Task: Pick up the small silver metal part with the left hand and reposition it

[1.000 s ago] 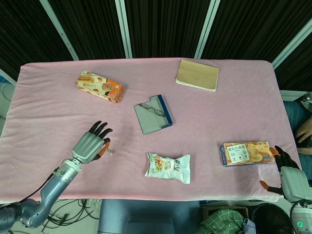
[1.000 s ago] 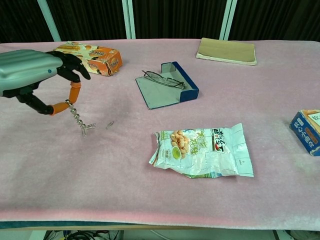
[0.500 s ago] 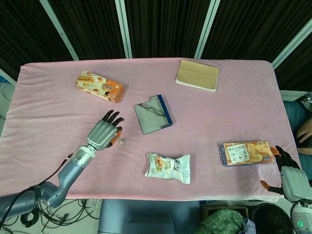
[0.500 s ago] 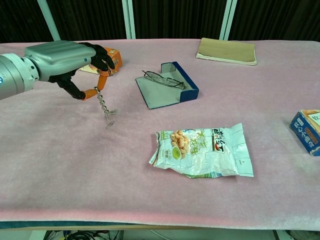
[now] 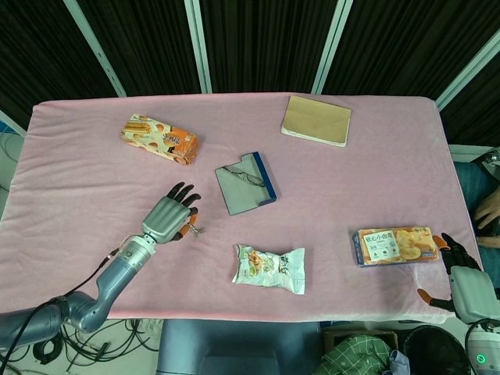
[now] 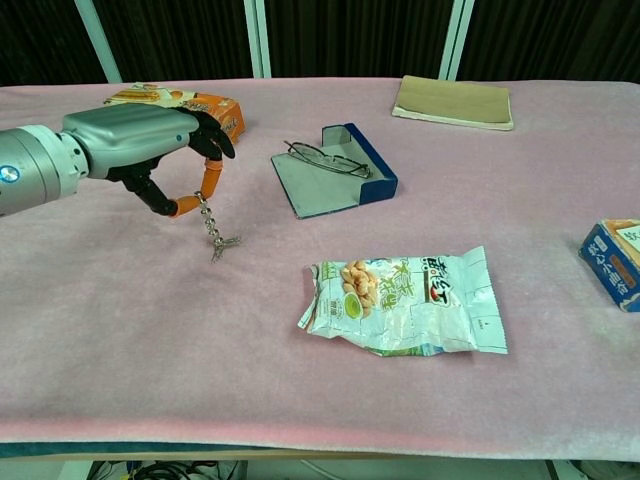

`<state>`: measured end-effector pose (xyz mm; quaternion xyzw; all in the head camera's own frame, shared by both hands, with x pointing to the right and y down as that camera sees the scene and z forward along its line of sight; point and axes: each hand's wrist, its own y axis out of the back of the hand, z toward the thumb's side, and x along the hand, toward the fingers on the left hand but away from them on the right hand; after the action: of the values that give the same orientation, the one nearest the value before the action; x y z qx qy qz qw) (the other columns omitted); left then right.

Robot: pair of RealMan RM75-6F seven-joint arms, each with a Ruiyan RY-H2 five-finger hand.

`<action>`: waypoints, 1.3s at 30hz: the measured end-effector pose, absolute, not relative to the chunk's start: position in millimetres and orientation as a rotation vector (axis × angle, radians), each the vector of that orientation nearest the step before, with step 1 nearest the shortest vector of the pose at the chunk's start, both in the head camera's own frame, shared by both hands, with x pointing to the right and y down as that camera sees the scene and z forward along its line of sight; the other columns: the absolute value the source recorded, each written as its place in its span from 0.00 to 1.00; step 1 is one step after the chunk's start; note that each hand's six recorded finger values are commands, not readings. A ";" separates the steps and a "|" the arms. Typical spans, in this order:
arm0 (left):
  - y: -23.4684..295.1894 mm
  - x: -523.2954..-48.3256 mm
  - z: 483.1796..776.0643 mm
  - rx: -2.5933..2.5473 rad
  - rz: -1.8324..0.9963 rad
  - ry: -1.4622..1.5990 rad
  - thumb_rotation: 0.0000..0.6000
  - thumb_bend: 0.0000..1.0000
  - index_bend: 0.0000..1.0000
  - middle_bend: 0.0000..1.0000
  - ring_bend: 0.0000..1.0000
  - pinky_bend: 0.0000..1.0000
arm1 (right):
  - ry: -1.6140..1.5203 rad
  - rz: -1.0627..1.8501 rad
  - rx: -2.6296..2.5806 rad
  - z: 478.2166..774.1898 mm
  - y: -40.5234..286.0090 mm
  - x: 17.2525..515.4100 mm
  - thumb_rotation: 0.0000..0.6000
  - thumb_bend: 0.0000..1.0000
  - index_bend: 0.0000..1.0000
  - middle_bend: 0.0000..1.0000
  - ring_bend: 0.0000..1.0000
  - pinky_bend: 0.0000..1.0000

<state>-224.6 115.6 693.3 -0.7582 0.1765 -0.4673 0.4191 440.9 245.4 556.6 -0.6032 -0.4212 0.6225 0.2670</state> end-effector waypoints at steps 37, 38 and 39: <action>112.4 -214.4 684.4 -1.997 -1.092 0.576 1.00 0.43 0.56 0.18 0.00 0.00 | -1.144 1.682 -1.624 556.1 245.2 441.7 1.00 0.09 0.00 0.00 0.05 0.18; 112.5 -211.5 685.0 -2.007 -1.082 0.580 1.00 0.43 0.56 0.18 0.00 0.00 | -1.144 1.683 -1.623 556.1 245.0 442.0 1.00 0.09 0.00 0.00 0.05 0.18; 112.6 -209.8 685.5 -2.014 -1.076 0.581 1.00 0.43 0.56 0.18 0.00 0.00 | -1.144 1.683 -1.623 556.2 244.9 442.1 1.00 0.09 0.00 0.00 0.05 0.18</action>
<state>-209.8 112.6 685.5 -0.7898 0.2280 -0.4218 0.3826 442.1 244.9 556.2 -0.6010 -0.4236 0.6233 0.2660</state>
